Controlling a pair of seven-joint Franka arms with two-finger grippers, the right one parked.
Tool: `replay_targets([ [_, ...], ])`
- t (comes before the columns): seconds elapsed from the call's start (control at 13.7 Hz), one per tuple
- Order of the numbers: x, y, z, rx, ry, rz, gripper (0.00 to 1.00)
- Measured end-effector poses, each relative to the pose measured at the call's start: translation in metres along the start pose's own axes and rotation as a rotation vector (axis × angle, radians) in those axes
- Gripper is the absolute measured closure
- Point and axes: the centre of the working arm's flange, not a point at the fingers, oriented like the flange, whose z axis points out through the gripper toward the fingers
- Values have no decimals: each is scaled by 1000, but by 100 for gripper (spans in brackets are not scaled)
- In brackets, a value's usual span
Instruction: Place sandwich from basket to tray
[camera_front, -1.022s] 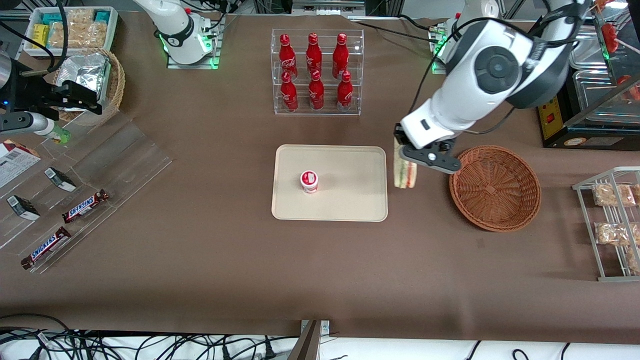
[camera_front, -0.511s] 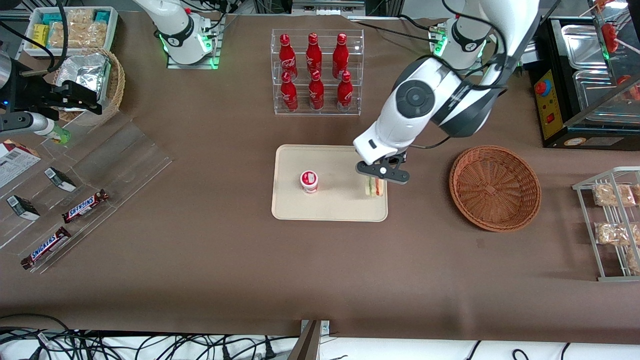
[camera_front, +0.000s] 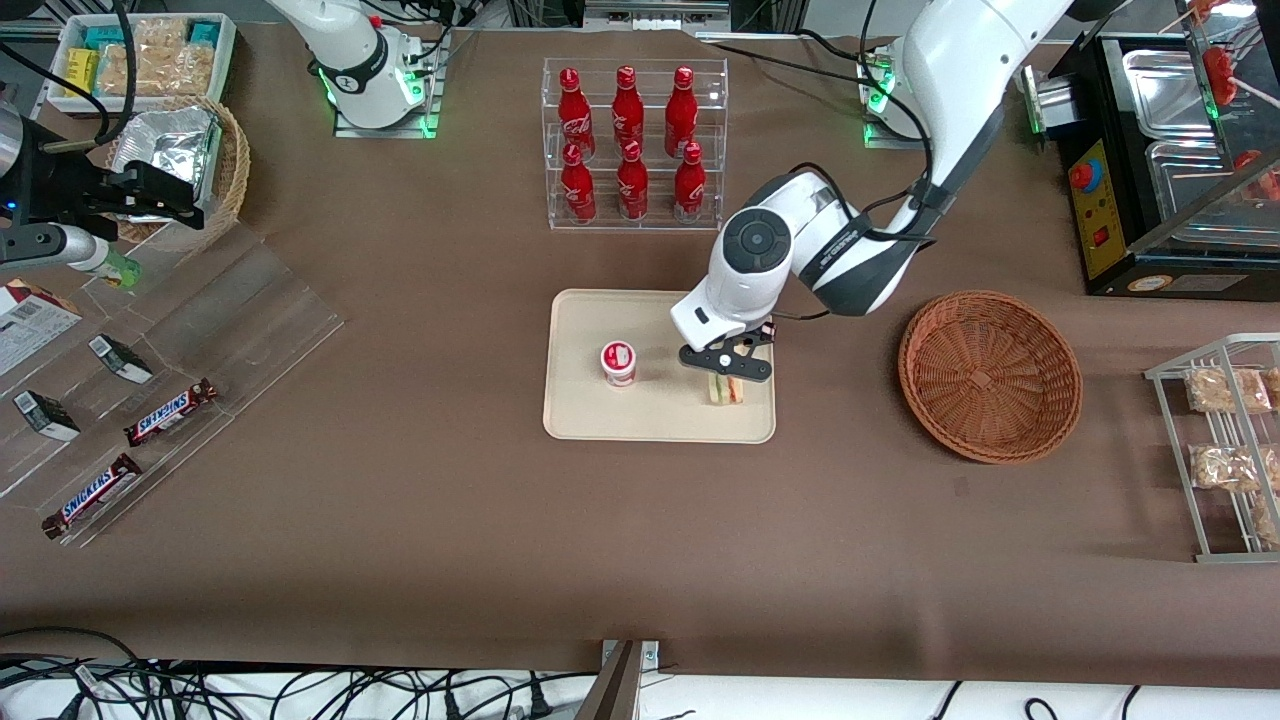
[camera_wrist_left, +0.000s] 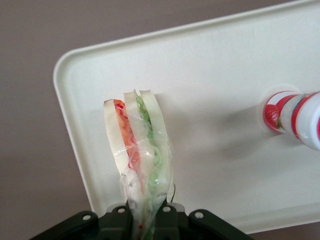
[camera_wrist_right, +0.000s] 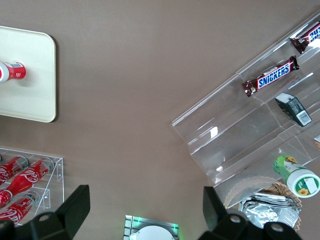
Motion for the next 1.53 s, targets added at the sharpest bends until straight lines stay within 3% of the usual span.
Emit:
replay_targets([
  [0.44,-2,4,26,12,-14,21,81],
  [0.51,-1,4,26,9,-11,21,76],
  [0.8,2,4,23,2,1,-6,36],
  [1.02,19,-1,-9,-8,49,-95,4],
  [1.09,27,-8,-31,0,63,-127,0],
  [1.53,49,-97,-189,68,169,-355,0],
])
